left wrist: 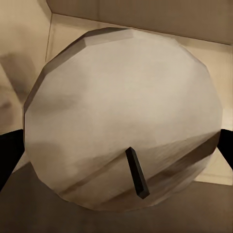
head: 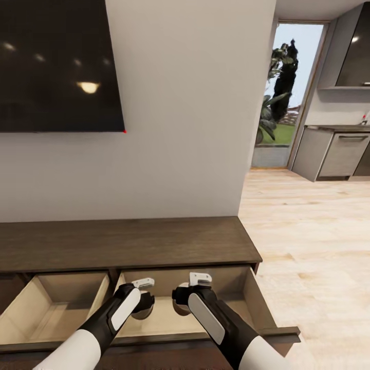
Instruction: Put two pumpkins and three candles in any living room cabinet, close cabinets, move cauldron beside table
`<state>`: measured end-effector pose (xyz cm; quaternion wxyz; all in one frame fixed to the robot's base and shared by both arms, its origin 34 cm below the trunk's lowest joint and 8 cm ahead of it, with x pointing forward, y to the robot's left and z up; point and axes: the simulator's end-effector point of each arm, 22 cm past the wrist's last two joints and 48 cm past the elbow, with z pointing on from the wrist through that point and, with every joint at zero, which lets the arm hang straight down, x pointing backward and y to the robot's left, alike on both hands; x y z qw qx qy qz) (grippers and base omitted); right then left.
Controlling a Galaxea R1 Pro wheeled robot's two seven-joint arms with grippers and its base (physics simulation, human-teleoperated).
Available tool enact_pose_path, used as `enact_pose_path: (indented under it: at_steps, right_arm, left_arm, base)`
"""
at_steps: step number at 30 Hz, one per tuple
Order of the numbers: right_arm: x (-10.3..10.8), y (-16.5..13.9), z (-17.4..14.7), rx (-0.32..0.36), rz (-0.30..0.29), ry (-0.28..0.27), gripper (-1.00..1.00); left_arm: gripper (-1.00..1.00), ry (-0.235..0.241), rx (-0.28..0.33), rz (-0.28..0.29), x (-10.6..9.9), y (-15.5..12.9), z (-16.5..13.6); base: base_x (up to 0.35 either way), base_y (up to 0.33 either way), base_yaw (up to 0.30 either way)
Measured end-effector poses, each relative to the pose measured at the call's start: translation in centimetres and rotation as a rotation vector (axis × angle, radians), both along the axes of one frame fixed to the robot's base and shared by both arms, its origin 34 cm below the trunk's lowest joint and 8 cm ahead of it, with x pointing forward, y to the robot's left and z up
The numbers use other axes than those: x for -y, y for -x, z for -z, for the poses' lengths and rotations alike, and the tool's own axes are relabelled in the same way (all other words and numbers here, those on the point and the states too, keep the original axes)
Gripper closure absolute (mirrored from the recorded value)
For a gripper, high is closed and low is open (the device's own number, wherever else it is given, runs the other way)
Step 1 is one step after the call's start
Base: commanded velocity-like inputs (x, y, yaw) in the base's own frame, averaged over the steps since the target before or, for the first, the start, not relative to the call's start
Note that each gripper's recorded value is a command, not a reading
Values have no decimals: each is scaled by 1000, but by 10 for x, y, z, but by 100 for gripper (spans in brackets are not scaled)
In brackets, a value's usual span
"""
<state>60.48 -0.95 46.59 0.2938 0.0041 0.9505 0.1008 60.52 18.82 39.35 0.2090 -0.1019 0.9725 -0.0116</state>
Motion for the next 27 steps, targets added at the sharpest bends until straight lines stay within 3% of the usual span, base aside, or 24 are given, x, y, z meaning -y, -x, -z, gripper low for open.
enact_pose_path:
  at_steps: [21,27]
  right_arm:
    - [-1,11,46,3,2,-3,100]
    - [-1,11,46,4,2,-3,100]
  left_arm:
    - [100,1,4,4,2,10,44]
    - [100,7,28,7,4,3,36]
  base:
    - [0,0,0]
    - [0,0,0]
